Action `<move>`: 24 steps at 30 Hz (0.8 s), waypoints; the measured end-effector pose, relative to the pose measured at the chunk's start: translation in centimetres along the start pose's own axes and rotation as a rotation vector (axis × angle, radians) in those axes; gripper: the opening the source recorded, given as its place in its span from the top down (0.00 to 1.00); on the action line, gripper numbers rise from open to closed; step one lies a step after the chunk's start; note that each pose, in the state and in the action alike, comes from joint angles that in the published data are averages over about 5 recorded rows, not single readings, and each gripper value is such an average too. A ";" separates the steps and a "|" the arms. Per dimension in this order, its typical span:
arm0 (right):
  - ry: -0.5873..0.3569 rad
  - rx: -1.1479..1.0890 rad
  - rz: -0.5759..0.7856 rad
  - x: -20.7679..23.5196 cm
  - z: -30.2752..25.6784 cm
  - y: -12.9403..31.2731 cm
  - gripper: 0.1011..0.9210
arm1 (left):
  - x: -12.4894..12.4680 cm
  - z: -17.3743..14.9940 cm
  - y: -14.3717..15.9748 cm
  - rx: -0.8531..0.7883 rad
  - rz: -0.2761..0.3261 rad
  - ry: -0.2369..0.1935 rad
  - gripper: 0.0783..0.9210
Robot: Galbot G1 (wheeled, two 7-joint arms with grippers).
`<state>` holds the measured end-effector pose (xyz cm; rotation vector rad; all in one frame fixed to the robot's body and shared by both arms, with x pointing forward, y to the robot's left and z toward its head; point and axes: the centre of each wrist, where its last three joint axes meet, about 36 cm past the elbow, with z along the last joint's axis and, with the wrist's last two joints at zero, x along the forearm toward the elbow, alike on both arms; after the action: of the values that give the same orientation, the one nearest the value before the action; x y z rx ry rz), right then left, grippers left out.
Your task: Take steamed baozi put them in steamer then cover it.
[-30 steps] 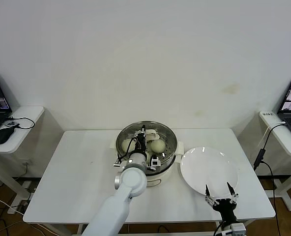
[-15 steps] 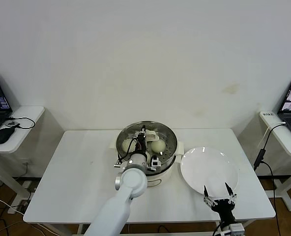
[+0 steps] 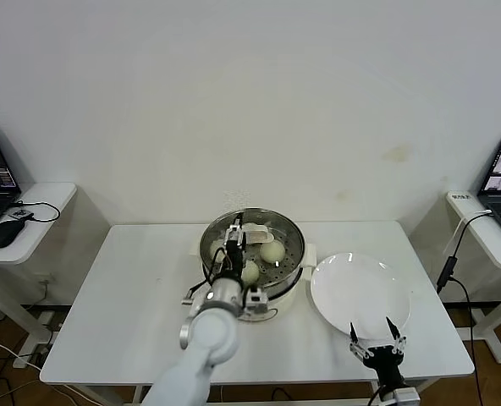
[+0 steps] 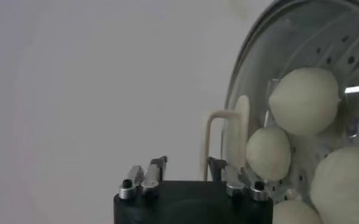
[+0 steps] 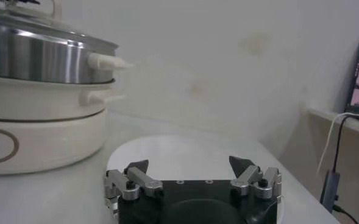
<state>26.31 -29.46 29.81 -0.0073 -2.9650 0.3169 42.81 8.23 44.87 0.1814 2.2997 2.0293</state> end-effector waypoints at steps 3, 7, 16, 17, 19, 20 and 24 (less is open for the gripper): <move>0.002 0.005 -0.001 0.1 0.2 -0.2 0.12 | 2.5 1.0 0.4 0.044 -0.004 -0.014 0.18; 0.002 0.005 -0.004 0.2 0.2 -0.3 0.12 | 6.4 2.9 0.9 0.146 -0.002 -0.038 0.12; -0.042 -0.008 -0.029 0.4 -0.5 -0.1 0.12 | 14.0 9.2 -0.8 0.578 0.004 -0.084 0.12; -0.046 -0.010 -0.033 0.5 -0.6 -0.1 0.12 | 14.7 9.7 -1.0 0.640 0.006 -0.080 0.12; -0.050 -0.017 -0.044 0.7 -0.8 -0.1 0.12 | 16.2 10.5 -1.6 0.762 0.008 -0.066 0.12; -0.052 -0.020 -0.050 0.8 -0.9 -0.2 0.12 | 16.9 10.9 -1.8 0.821 0.006 -0.057 0.12; -0.052 -0.031 -0.080 1.4 -1.2 -0.2 0.12 | 18.9 12.0 -2.6 1.027 -0.026 -0.006 0.12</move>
<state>25.16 -29.39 31.25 0.1169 -3.0116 0.2645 25.56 22.22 41.31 0.1901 3.0454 0.6446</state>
